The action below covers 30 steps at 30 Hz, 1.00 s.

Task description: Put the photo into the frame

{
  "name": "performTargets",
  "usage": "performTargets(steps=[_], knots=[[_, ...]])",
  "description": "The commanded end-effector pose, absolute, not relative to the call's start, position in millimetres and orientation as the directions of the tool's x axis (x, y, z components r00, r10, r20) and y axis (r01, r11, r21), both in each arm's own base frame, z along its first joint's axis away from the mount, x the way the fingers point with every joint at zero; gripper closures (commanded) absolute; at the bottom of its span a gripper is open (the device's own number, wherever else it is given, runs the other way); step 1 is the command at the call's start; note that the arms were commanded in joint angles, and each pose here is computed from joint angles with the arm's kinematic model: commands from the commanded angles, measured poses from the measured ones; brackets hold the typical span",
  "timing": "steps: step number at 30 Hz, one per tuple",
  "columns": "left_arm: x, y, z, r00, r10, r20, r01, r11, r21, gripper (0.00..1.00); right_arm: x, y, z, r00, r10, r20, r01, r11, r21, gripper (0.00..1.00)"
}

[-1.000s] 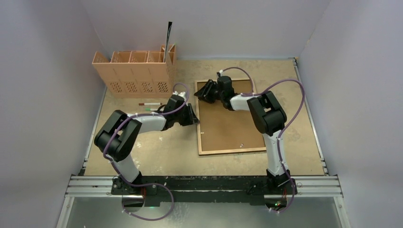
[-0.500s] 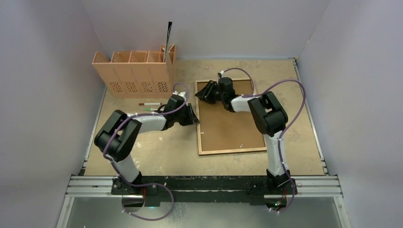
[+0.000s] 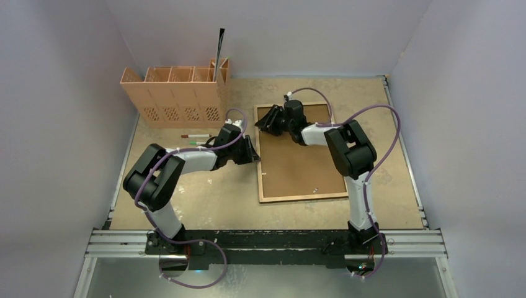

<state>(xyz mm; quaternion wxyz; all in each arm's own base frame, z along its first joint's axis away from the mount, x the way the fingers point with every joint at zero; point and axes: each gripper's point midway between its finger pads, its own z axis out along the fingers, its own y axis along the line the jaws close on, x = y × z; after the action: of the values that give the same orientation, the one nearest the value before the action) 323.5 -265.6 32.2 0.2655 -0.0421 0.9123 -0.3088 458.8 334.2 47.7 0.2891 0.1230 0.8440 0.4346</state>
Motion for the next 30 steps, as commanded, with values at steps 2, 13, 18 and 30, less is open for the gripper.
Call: performTargets(steps=[2,13,18,30], knots=[[332.2,-259.5,33.1,-0.838,-0.228,-0.497,0.098,0.832,-0.546,0.74,446.0,344.9,33.2,-0.844,0.385,-0.374,-0.041,0.649,0.76,0.56],[336.0,-259.4,32.7,-0.835,-0.22,-0.504,0.101,0.839,-0.534,0.74,428.7,355.1,29.9,-0.894,0.299,-0.333,-0.074,0.636,0.769,0.56],[338.0,-256.2,34.4,-0.823,-0.238,-0.516,0.088,0.844,-0.529,0.72,432.8,347.7,62.4,-0.87,0.312,-0.382,-0.115,0.625,0.772,0.55],[329.4,-253.7,65.5,-0.793,-0.263,-0.55,0.122,0.815,-0.566,0.61,425.8,235.5,164.4,-0.695,0.443,-0.566,-0.072,0.74,0.668,0.5]])
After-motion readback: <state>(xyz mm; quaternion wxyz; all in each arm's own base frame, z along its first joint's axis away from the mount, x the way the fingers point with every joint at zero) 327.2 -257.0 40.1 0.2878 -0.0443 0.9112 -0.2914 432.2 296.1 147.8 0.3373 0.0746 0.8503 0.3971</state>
